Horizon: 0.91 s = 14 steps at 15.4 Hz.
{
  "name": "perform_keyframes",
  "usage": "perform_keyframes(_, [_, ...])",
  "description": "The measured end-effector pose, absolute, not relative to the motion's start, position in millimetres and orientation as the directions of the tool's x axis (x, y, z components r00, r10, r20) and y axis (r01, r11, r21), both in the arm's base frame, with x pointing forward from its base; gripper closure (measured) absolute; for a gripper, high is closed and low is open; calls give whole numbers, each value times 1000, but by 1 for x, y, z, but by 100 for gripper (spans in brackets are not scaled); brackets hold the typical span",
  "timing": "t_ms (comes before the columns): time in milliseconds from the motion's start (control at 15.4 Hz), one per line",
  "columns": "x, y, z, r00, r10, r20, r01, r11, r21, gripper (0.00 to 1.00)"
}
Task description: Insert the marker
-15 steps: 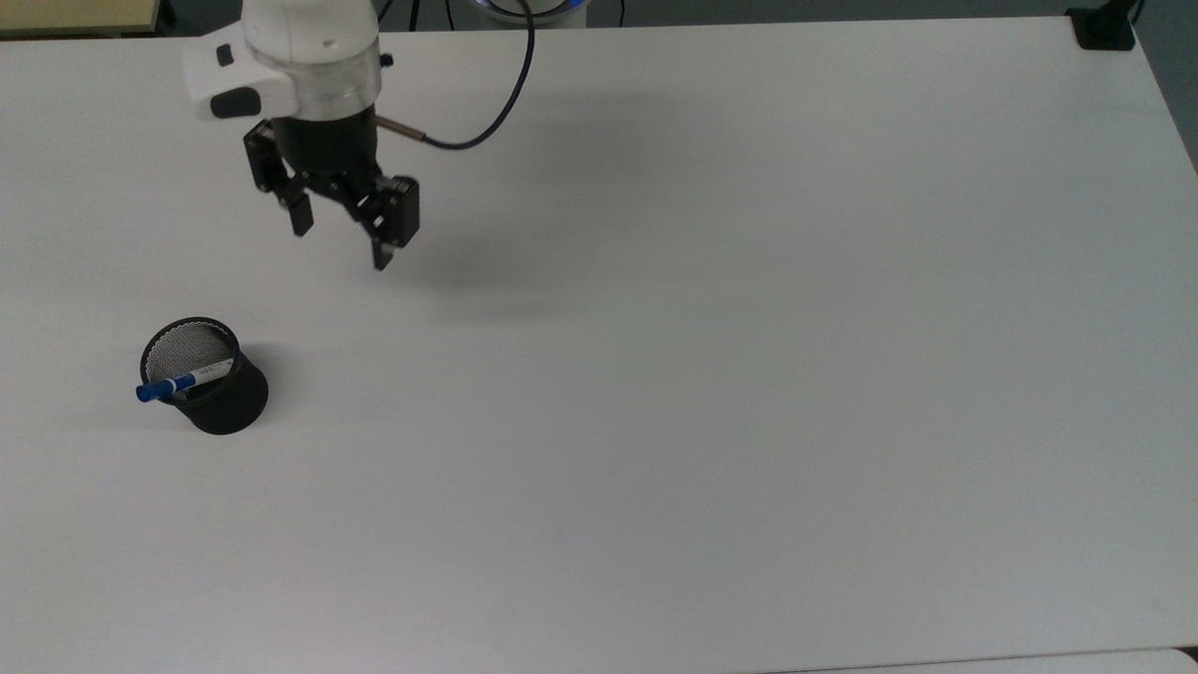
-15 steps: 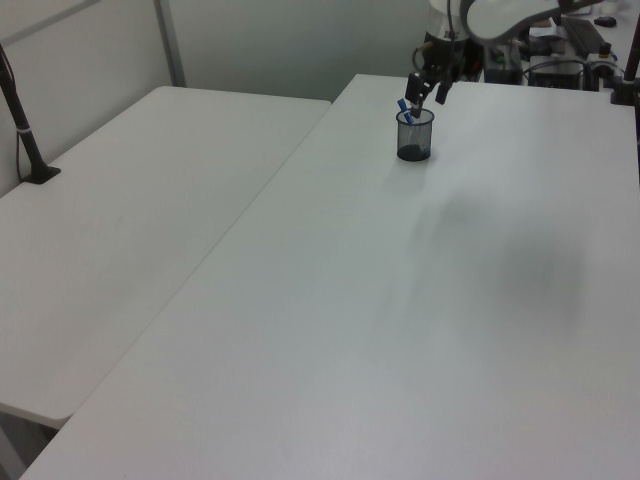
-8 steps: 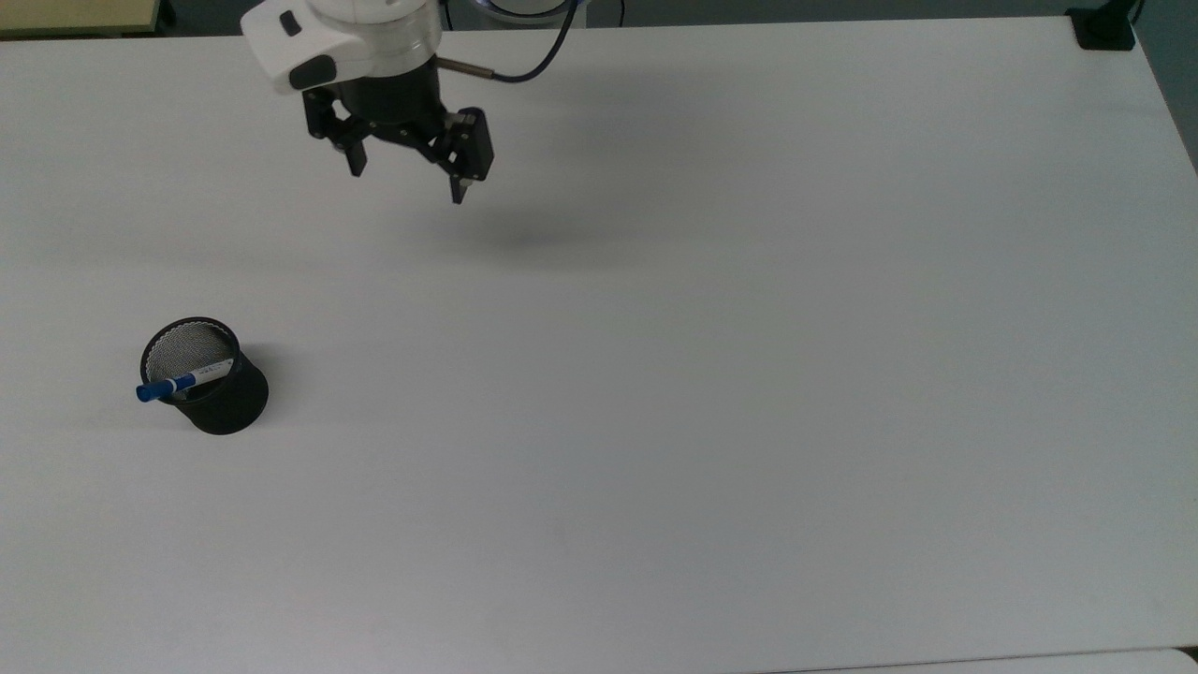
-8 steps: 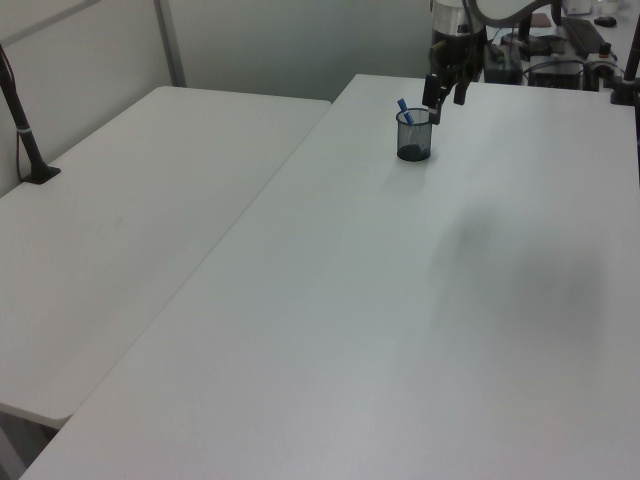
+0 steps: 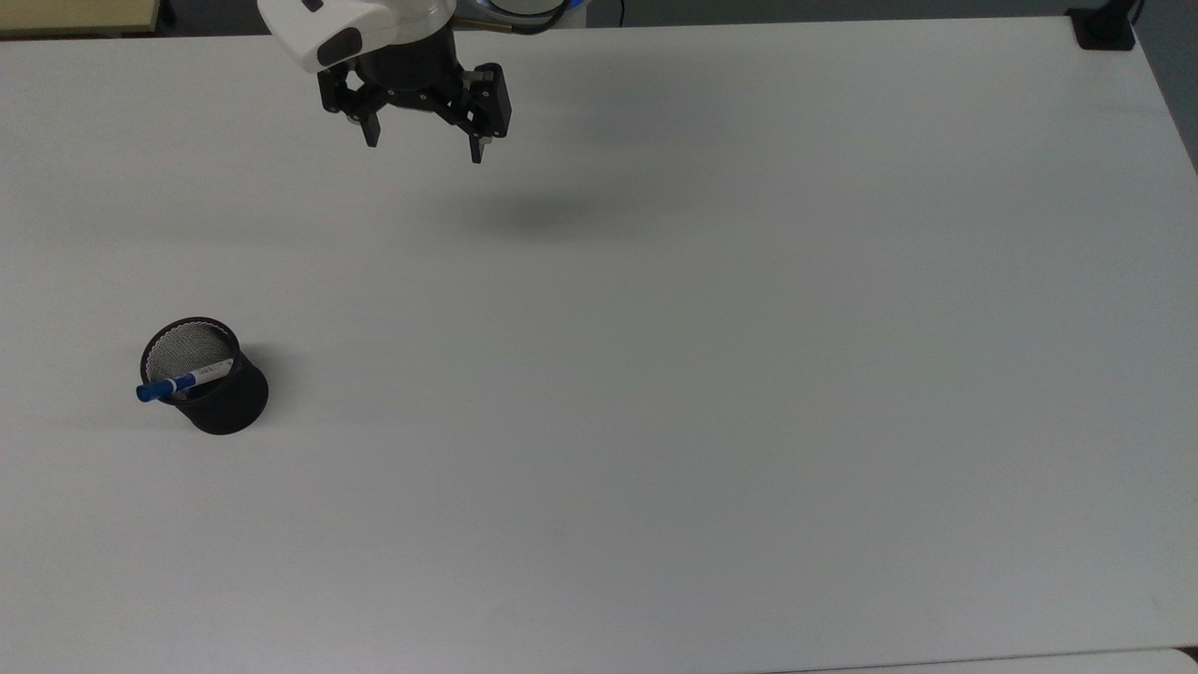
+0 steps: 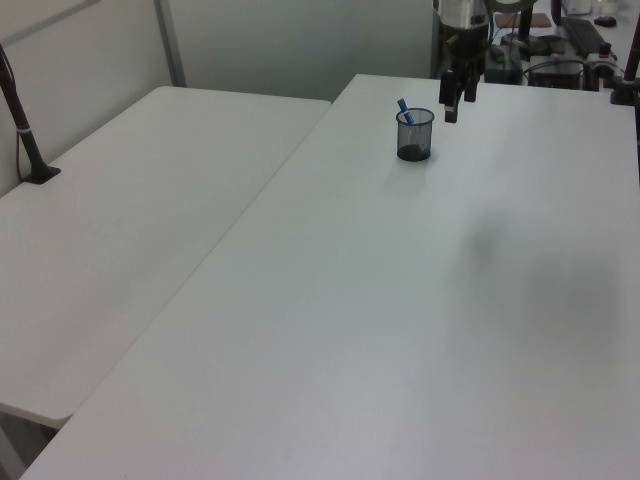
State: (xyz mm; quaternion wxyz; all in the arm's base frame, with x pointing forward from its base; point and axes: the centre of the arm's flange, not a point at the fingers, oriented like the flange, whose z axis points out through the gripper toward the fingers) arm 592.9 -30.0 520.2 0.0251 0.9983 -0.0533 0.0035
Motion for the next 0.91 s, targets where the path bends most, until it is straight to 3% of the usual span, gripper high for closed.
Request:
perform_keyframes(259, [586,-34,519,999,-28,-47,-27,-999,22,0])
perform_keyframes(908, [578,-35,526,996,-44,-75,-44,-999,3,0])
